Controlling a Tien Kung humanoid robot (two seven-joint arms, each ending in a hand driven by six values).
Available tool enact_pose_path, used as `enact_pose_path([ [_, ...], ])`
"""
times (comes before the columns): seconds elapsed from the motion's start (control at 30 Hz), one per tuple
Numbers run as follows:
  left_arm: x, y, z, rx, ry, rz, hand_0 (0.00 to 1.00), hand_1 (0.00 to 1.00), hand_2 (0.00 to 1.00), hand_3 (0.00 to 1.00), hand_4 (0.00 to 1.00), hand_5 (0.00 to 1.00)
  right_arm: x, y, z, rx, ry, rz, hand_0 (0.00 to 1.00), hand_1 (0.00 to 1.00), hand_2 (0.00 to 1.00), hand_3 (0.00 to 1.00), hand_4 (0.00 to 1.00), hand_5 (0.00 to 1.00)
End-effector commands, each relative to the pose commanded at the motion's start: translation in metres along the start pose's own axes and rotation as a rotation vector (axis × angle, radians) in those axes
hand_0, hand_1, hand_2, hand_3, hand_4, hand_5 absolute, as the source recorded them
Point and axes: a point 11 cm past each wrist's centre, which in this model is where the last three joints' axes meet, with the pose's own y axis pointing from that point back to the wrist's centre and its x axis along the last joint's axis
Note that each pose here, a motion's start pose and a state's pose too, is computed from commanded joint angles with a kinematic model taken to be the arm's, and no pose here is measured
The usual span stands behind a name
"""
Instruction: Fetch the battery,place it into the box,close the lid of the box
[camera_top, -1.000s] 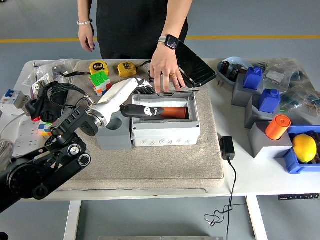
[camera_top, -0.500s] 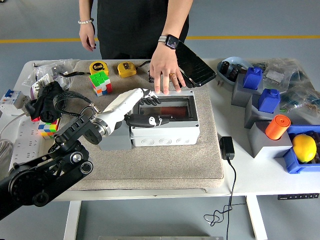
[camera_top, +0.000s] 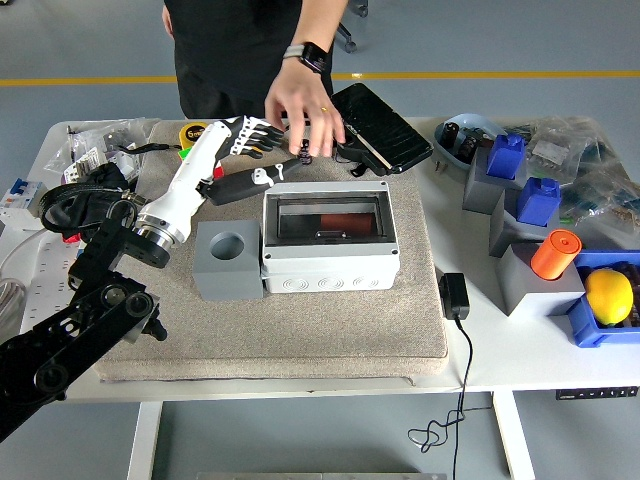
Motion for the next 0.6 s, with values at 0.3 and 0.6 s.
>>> enact_pose_path([
  [0.3, 0.064, 0.002, -0.006, -0.003, 0.164, 0.223, 0.501, 0.613, 0.580, 0.583, 0.976, 0.502, 0.004, 0.000, -0.001, -0.010, -0.004, 0.003, 0.588, 0.580, 0.545, 0.536, 0.894, 0.446],
  [0.6, 0.115, 0.011, -0.011, 0.013, 0.160, 0.375, 0.506, 0.608, 0.578, 0.578, 0.972, 0.499, 0.007, -0.001, -0.010, 0.000, 0.008, 0.000, 0.588, 0.578, 0.547, 0.536, 0.894, 0.447],
])
